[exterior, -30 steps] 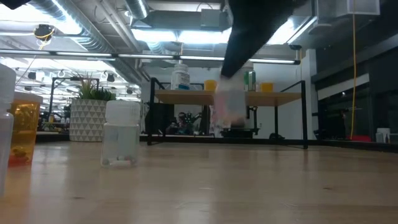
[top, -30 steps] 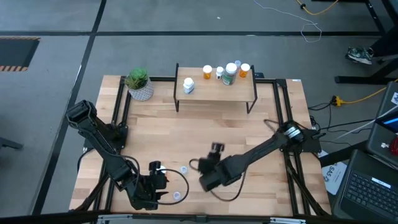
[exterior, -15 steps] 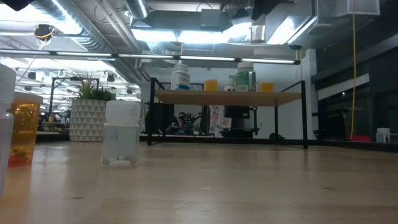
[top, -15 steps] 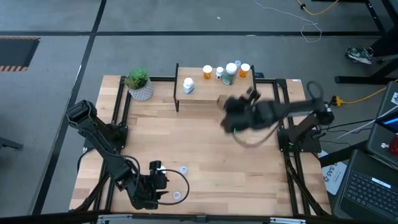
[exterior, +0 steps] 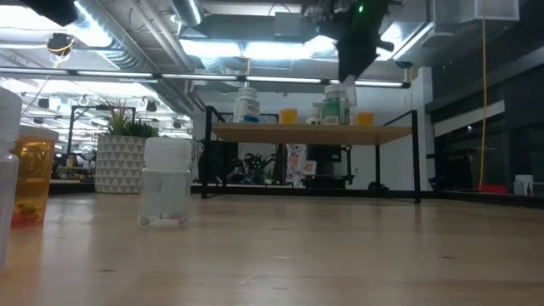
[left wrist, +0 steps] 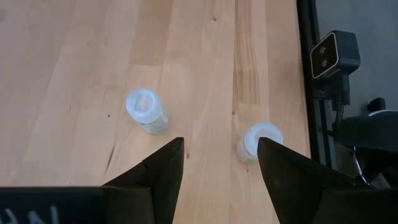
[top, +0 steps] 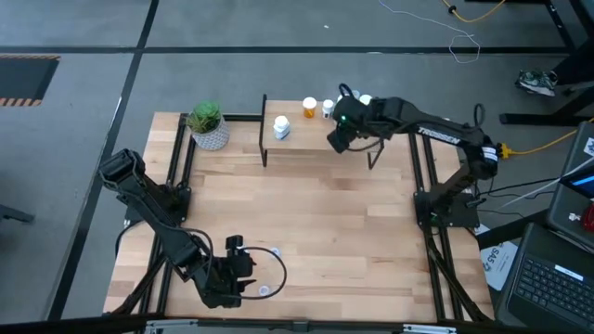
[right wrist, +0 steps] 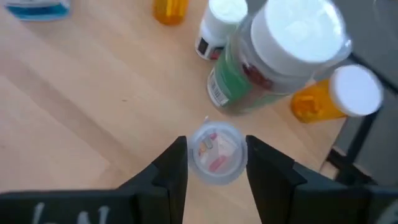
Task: Pick and place medicine bottles onto shelf by color
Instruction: Put the transparent pill bottle on the shelf
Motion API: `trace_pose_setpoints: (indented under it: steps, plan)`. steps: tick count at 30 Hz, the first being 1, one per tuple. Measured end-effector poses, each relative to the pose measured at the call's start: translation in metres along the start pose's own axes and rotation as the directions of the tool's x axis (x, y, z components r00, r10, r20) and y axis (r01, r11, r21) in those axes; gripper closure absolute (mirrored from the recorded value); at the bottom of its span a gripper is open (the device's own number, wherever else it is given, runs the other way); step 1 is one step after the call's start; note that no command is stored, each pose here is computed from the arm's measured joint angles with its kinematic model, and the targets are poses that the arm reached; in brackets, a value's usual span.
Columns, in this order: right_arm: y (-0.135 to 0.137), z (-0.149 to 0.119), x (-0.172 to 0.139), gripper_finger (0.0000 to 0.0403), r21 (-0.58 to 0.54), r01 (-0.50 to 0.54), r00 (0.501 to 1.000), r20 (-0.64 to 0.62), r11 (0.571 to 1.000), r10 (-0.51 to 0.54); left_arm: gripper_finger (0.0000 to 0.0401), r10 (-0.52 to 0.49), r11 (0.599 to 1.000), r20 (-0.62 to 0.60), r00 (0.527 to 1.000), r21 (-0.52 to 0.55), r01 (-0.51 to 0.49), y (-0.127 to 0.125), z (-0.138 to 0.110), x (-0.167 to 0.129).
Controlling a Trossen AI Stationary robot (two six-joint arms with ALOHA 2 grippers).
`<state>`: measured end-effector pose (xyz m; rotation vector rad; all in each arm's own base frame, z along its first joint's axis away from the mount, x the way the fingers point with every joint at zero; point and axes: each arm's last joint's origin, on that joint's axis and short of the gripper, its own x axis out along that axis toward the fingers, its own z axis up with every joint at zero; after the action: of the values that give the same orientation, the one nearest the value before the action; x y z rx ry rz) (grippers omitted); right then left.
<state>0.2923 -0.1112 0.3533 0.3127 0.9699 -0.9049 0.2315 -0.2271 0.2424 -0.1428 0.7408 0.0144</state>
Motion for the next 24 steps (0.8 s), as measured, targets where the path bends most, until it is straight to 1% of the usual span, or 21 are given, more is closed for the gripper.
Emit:
trace_pose_setpoints:
  steps: [3, 6, 10, 12, 19, 24]
  plan:
    - [-0.002, -0.002, 0.016, 0.0266, 0.021, -0.005, 1.000, -0.005, 1.000, 0.005, 0.0202, 0.001, 1.000, 0.001, 1.000, 0.000, -0.001, 0.000, 0.000, 0.000]
    - [-0.002, -0.008, 0.027, 0.0266, -0.001, -0.008, 0.999, -0.036, 1.000, 0.008, 0.0202, 0.001, 1.000, 0.001, 1.000, 0.000, -0.001, 0.000, 0.000, 0.000]
    - [0.001, -0.014, 0.038, 0.0263, -0.001, 0.005, 0.999, -0.032, 1.000, -0.005, 0.0202, 0.001, 1.000, 0.001, 1.000, 0.015, -0.001, 0.000, 0.000, 0.000]
    - [0.000, -0.015, 0.040, 0.0250, 0.005, 0.021, 0.999, -0.030, 1.000, -0.020, 0.0202, 0.001, 1.000, 0.000, 1.000, 0.020, -0.001, 0.000, 0.000, 0.000]
    - [0.000, -0.009, 0.035, 0.0191, 0.010, 0.005, 1.000, 0.004, 1.000, -0.005, 0.0202, 0.001, 1.000, 0.000, 1.000, 0.020, -0.001, 0.000, 0.000, 0.000]
    - [0.000, -0.003, 0.028, 0.0174, 0.020, -0.006, 1.000, 0.030, 1.000, 0.005, 0.0202, 0.001, 1.000, 0.000, 1.000, 0.020, -0.001, 0.000, 0.000, 0.000]
